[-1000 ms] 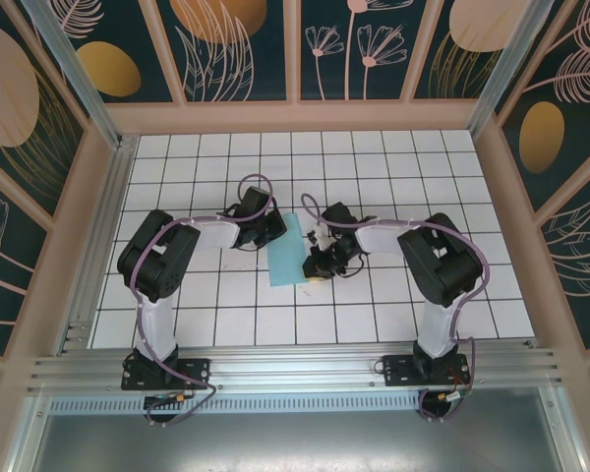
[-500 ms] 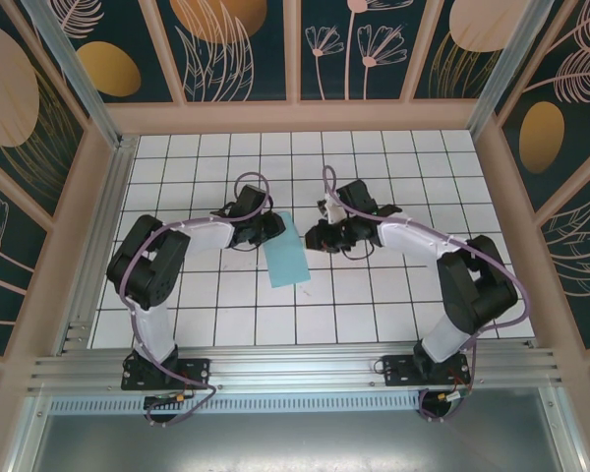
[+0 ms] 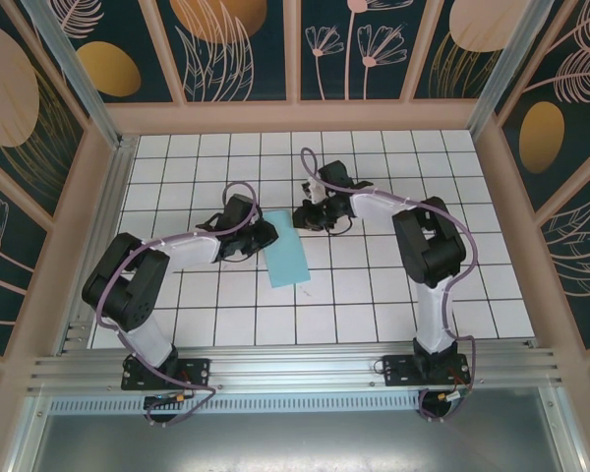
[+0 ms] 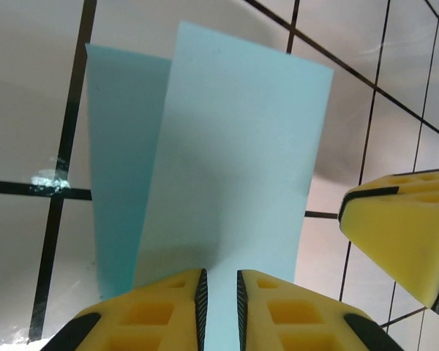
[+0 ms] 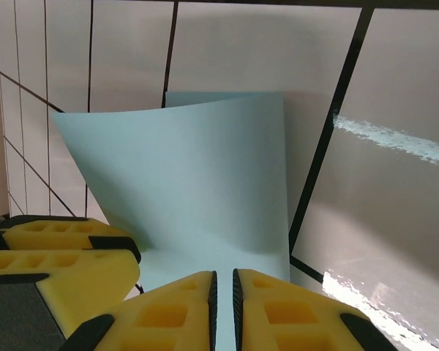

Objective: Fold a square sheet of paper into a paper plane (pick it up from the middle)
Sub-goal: First fold in half a square sheet of paper at the center of the table.

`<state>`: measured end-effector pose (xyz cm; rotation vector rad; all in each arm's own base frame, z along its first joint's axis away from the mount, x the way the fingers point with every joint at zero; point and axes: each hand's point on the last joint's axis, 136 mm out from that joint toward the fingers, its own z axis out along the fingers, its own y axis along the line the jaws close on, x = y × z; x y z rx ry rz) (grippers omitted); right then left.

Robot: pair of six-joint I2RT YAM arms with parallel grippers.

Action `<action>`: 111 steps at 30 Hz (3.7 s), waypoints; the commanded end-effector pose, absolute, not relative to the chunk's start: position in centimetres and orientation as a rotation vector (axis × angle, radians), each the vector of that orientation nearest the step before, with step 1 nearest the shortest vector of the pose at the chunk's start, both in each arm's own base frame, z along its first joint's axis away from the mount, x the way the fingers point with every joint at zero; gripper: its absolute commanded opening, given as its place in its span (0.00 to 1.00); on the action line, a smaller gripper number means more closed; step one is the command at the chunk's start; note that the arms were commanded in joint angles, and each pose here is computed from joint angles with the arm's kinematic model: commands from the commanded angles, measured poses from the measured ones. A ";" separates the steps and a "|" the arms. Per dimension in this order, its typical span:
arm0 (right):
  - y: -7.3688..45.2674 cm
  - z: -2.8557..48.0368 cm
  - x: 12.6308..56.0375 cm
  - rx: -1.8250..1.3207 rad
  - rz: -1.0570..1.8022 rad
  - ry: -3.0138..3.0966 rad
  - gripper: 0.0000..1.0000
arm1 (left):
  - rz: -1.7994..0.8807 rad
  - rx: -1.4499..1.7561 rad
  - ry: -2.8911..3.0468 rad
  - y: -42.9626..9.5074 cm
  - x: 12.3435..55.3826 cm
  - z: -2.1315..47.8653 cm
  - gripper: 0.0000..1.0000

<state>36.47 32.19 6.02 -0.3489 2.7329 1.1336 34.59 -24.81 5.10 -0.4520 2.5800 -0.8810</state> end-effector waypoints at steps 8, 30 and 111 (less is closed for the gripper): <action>33.5 4.2 34.9 -0.453 1.183 2.788 0.16 | -0.799 -0.496 2.667 -24.1 33.4 1.3 0.17; 33.1 1.1 34.8 -0.354 1.151 2.877 0.16 | -0.792 -0.470 2.725 -24.0 32.3 -0.3 0.16; 27.5 -1.6 30.0 -0.174 0.979 3.022 0.15 | -0.862 -0.345 2.624 -30.1 41.2 2.9 0.12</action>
